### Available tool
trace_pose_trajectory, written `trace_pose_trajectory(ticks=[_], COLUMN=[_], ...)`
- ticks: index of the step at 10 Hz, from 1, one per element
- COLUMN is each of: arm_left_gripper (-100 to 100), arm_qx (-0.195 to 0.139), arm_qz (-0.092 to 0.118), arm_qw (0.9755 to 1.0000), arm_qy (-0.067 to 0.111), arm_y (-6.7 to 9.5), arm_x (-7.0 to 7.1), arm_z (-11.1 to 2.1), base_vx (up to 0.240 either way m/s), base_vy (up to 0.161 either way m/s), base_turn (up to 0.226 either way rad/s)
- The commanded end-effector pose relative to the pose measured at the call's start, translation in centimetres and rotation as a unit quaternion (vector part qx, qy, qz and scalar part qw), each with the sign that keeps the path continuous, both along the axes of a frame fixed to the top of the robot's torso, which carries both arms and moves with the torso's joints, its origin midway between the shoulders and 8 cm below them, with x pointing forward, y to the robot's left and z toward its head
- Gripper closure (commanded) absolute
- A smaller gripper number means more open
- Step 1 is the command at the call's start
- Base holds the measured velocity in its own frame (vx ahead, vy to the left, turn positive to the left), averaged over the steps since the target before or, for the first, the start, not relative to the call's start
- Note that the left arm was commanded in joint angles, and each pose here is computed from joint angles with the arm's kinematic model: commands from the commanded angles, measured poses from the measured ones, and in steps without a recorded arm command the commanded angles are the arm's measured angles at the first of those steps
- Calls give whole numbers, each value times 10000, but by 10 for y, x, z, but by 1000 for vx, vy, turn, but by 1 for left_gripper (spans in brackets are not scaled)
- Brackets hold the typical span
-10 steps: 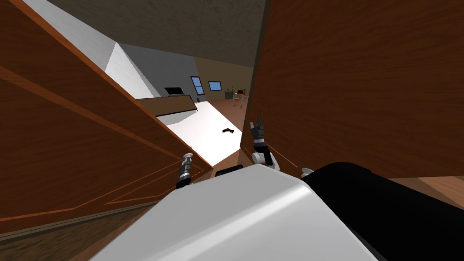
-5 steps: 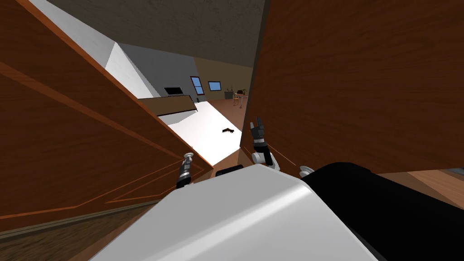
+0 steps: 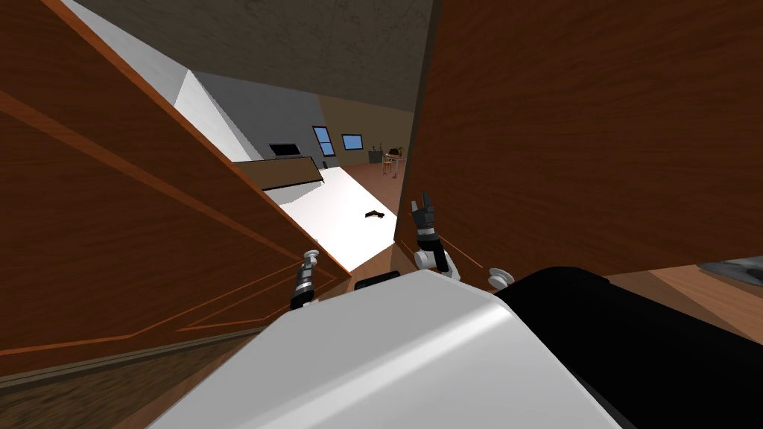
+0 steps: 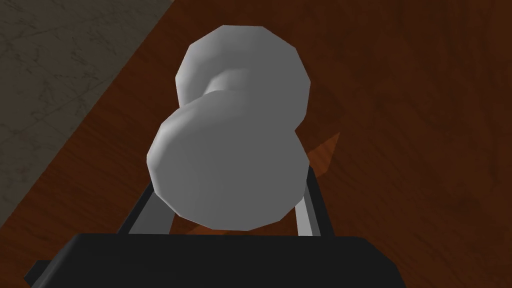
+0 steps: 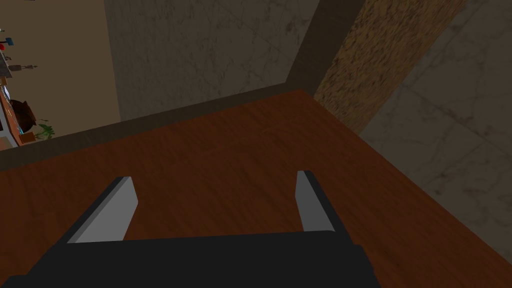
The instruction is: Pull the door open
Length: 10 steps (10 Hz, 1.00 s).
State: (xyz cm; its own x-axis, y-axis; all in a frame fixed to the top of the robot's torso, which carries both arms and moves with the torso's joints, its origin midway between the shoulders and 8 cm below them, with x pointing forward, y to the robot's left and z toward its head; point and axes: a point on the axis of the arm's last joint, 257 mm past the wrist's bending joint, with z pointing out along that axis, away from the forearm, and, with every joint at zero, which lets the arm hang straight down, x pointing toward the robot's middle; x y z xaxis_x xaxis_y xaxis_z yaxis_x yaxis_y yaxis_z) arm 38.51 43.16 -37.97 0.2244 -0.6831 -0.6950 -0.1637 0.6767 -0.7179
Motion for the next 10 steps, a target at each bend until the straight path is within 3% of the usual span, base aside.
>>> trace_pose_trajectory(ticks=[1,2,3,6,7,8,9,10], arm_left_gripper=[100,100,100,100,100,100,100,100], arm_qx=[-209,-434,-444,-916,-1119,-1151,-1364,-1385], arm_qz=[-79,-92,-93,-120,-132,-133,-145,-146], arm_qw=[9997,9990,9989,9954,9932,9928,9898,9895], arm_qy=[-22,-92,-95,-240,-302,-311,-374,-380], arm_y=[-12,-13,-13,-14,-15,-15,-15,-15], arm_x=[2,4,4,7,8,8,10,10], arm_z=[-4,-4,-4,-3,-3,-3,-3,-3], base_vx=[-25,-28,-26,-40,-38,-30,-30,-26], base_vy=[5,7,6,9,8,10,10,9], base_turn=[-12,-21,-10,-24,-35,3,-14,-17])
